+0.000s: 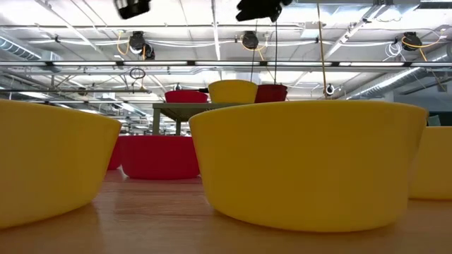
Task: Pick & Place Mini bowls
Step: Stack the red bowl on top of the red bowl on the shelf
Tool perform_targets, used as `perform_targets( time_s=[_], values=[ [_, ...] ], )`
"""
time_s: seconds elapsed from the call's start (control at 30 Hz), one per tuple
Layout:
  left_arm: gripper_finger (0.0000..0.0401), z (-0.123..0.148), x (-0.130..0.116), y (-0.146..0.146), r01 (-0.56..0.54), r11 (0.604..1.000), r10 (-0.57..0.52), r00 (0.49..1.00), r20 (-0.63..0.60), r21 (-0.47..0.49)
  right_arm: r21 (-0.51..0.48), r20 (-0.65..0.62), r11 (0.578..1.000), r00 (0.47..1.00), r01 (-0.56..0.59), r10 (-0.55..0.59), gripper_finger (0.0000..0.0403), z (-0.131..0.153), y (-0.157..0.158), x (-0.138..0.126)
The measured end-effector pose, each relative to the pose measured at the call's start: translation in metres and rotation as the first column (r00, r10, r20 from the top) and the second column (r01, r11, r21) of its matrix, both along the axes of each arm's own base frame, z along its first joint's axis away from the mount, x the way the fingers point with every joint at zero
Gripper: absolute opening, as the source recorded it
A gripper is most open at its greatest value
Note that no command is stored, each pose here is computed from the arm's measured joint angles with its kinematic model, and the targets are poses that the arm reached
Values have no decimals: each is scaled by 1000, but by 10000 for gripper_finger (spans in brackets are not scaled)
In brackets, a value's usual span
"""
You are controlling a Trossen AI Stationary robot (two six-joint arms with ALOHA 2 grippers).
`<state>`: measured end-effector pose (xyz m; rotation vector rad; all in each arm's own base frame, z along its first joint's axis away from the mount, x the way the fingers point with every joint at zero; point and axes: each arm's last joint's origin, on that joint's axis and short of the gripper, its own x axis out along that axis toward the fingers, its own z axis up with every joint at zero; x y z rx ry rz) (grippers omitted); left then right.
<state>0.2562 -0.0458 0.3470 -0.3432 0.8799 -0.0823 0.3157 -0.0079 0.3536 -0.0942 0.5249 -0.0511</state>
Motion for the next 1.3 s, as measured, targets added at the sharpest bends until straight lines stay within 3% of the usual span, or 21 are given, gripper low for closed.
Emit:
perform_targets(
  time_s=[0.27, 0.5, 0.7, 0.9, 1.3],
  values=[
    [88, -45, -10, -10, -136, 990, 124, 968, -218, -42, 23, -83, 985, 981, -172, 173, 176, -4, 56, -12],
    [88, -88, -21, -6, -174, 982, 188, 928, -323, 72, 41, -83, 959, 956, -280, 282, 176, -10, 93, -19],
    [88, -113, -29, 1, -195, 973, 226, 897, -381, 120, 109, -98, 952, 950, -285, 295, 172, -16, 110, -25],
    [88, -123, -30, 14, -320, 915, 390, 856, -339, 246, 164, -124, 955, 955, -247, 269, 173, -25, 114, -27],
    [88, -134, -33, 20, -414, 880, 473, 806, -356, 232, 221, -181, 958, 958, -182, 224, 168, -45, 113, -29]
  ],
)
